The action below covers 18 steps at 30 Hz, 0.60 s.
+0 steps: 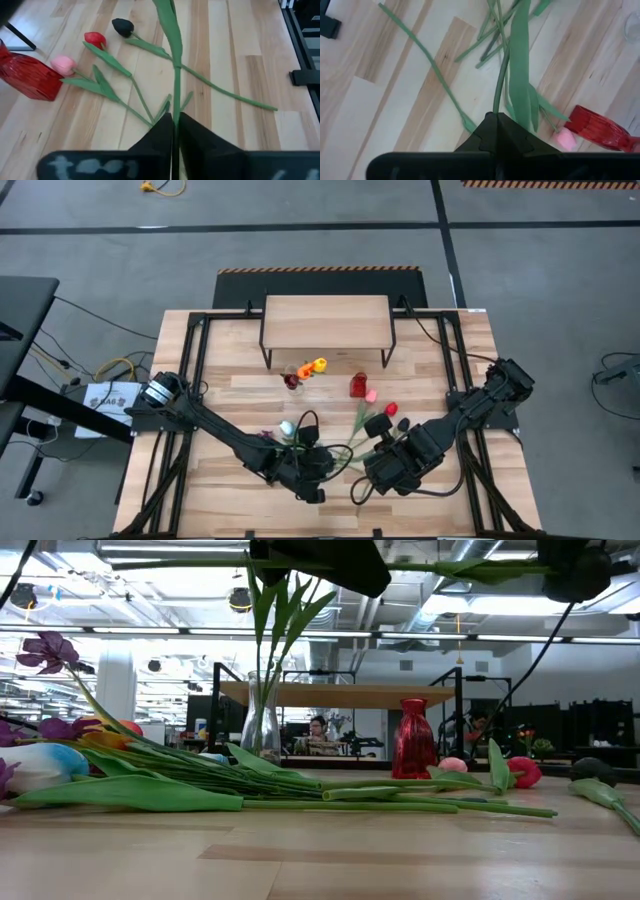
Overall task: Pick and place flowers into a vace then onto a shelf
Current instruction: Put the left black tulip into the transparent vase
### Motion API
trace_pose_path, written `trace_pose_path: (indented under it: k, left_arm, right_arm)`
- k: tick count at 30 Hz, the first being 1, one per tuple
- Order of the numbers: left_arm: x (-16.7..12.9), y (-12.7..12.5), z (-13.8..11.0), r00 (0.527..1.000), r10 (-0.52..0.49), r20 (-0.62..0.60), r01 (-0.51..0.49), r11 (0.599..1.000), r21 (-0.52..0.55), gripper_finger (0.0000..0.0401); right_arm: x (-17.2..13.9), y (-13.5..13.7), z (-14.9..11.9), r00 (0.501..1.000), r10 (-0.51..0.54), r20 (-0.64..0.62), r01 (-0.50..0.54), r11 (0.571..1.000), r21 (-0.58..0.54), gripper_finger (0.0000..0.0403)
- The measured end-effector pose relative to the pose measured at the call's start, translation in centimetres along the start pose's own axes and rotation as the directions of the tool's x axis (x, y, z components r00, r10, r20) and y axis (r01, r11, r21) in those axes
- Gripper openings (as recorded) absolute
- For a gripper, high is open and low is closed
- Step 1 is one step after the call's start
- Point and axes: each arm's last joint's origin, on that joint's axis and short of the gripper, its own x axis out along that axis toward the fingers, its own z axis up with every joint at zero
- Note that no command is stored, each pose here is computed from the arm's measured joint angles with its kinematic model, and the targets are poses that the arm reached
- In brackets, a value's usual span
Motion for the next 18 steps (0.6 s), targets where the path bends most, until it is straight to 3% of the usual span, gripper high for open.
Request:
trace_pose_path:
  k: [8, 13, 18]
  left_arm:
    - [-0.3, -0.5, -0.2, 1.0, 0.003, 0.01, -0.003, 1.0, 0.016, 0.0002]
    - [-0.3, -0.3, -0.4, 0.999, 0.032, -0.007, -0.032, 0.999, 0.009, 0.0001]
    - [-0.4, 0.2, -1.1, 0.99, 0.132, -0.041, -0.132, 0.991, -0.001, 0.0]
  right_arm:
    - [0.0, -0.3, 0.5, 0.996, -0.078, 0.048, 0.077, 0.997, 0.014, 0.0017]
    - [0.0, -0.3, 0.9, 0.993, -0.08, 0.089, 0.077, 0.997, 0.027, 0.0072]
    - [0.0, -0.3, 1.0, 0.992, -0.079, 0.098, 0.077, 0.997, 0.021, 0.0136]
